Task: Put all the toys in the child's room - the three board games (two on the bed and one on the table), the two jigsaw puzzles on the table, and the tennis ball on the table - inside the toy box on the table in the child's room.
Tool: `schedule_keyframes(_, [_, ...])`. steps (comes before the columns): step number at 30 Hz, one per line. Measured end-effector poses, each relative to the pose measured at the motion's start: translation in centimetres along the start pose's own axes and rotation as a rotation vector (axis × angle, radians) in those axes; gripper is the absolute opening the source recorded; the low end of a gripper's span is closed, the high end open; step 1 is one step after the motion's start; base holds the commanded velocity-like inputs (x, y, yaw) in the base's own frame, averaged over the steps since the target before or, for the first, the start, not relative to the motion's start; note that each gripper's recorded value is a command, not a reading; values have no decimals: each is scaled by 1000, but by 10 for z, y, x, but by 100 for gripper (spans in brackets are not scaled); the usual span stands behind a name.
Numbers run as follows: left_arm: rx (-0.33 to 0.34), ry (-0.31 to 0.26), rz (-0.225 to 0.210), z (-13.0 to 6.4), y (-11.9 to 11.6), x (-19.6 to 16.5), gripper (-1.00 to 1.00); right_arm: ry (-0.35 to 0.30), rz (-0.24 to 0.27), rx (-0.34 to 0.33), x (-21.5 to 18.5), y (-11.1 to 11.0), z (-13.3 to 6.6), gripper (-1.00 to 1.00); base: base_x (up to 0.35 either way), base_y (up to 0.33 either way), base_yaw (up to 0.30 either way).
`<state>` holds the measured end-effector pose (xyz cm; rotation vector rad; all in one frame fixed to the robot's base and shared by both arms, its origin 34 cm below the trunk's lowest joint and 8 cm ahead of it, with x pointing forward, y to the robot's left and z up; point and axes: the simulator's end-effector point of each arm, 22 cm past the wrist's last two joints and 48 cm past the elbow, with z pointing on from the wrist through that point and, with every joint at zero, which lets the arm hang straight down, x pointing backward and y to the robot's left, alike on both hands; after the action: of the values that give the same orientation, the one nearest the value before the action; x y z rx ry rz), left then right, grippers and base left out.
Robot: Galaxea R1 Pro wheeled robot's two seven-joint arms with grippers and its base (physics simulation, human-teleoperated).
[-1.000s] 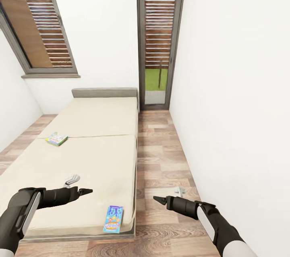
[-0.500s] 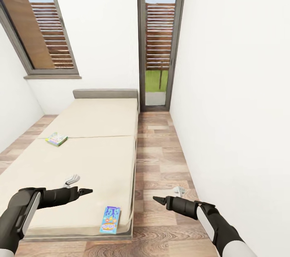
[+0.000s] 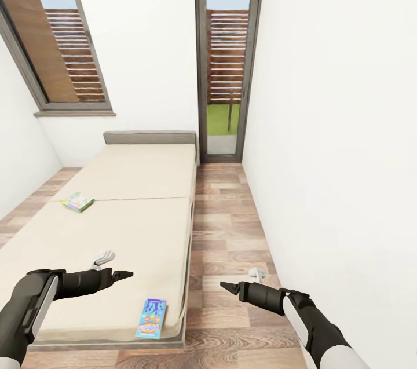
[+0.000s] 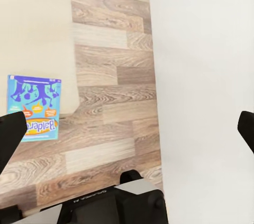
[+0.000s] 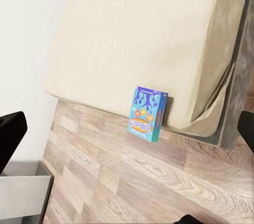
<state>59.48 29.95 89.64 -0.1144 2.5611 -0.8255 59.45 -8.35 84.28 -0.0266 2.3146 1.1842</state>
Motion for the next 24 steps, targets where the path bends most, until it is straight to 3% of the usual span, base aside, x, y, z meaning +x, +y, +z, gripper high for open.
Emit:
schedule_keyframes(13, [1,-1,1,0,0,0,100,-1,-1,-1,0,0,0,100,0,-138,0])
schedule_keyframes(24, [1,-1,0,0,0,0,100,2,1,0,0,1,1,100,0,-24,0])
